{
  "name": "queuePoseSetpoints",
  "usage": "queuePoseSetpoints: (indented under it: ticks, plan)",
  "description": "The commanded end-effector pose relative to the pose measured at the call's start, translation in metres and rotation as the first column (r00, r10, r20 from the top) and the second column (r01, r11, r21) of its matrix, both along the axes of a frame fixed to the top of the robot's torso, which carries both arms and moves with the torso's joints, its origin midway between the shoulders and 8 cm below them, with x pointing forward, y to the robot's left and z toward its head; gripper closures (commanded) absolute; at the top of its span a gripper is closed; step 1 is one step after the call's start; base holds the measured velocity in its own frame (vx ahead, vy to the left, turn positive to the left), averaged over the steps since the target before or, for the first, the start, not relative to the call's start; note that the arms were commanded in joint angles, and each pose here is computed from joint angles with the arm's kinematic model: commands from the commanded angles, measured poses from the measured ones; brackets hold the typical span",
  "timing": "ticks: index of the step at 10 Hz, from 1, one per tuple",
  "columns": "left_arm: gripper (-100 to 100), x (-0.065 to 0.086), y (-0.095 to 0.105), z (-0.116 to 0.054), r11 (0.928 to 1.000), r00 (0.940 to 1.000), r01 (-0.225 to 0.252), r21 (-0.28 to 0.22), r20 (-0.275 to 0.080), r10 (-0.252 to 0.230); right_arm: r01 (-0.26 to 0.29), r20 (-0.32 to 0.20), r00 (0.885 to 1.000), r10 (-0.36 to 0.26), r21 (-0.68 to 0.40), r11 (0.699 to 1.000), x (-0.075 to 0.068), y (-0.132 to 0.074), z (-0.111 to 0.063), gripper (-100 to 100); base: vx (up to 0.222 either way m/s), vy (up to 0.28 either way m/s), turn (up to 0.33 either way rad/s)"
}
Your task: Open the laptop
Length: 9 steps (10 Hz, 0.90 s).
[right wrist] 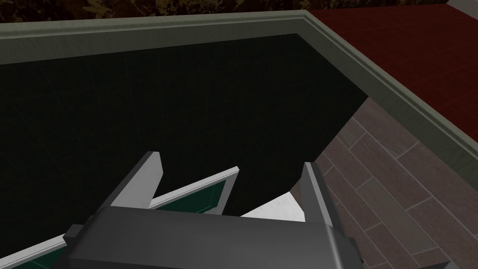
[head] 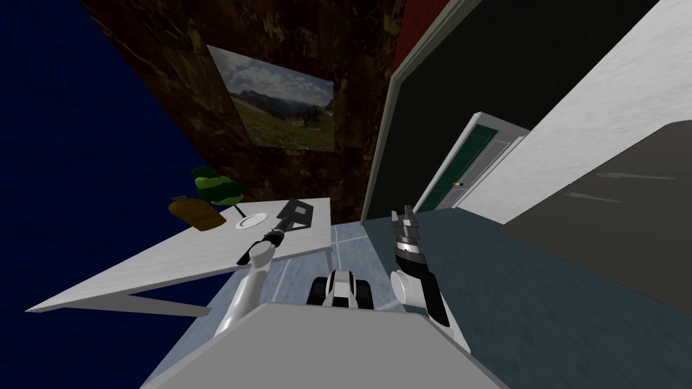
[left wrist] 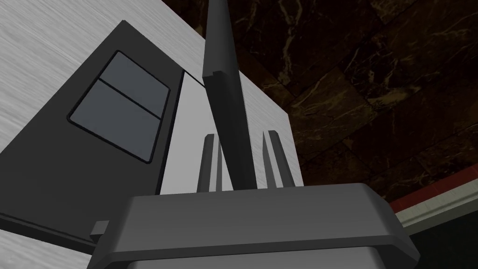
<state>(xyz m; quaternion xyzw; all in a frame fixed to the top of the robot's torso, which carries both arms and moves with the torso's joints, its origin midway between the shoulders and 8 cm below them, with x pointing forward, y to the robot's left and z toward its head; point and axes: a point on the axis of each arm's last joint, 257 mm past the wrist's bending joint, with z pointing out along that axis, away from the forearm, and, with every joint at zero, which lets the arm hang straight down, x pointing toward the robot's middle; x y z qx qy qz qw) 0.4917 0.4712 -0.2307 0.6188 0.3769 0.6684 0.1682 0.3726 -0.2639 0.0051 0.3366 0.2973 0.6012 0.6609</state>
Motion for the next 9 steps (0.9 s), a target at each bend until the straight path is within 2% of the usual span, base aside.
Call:
queuePoseSetpoints:
  ticks: [1, 2, 3, 9]
  plan:
    - [100, 0.001, -0.003, 0.001, 0.9996, 0.9998, 0.001, -0.029, 0.021, -0.001, 0.000, 0.000, 1.000, 0.000, 0.000, 1.000, 0.000, 0.000, 0.000, 0, -0.010, 0.022, -0.003]
    - [100, 0.002, -0.008, -0.006, 0.9994, 0.9999, 0.000, -0.034, 0.016, 0.001, 0.000, 0.000, 1.000, 0.000, 0.000, 1.000, 0.000, 0.000, 0.000, 0, -0.016, 0.047, -0.023]
    - [-100, 0.002, 0.002, 0.000, 0.9994, 0.9998, 0.007, -0.035, 0.020, -0.006, 0.000, 0.000, 1.000, 0.000, 0.000, 1.000, 0.000, 0.000, 0.000, 0, -0.004, 0.001, 0.022]
    - [-100, 0.010, 0.043, 0.032, 0.9985, 0.9988, 0.044, -0.034, 0.021, -0.043, 0.000, 0.000, 1.000, 0.000, 0.000, 1.000, 0.000, 0.000, 0.000, 0, 0.019, -0.105, 0.061]
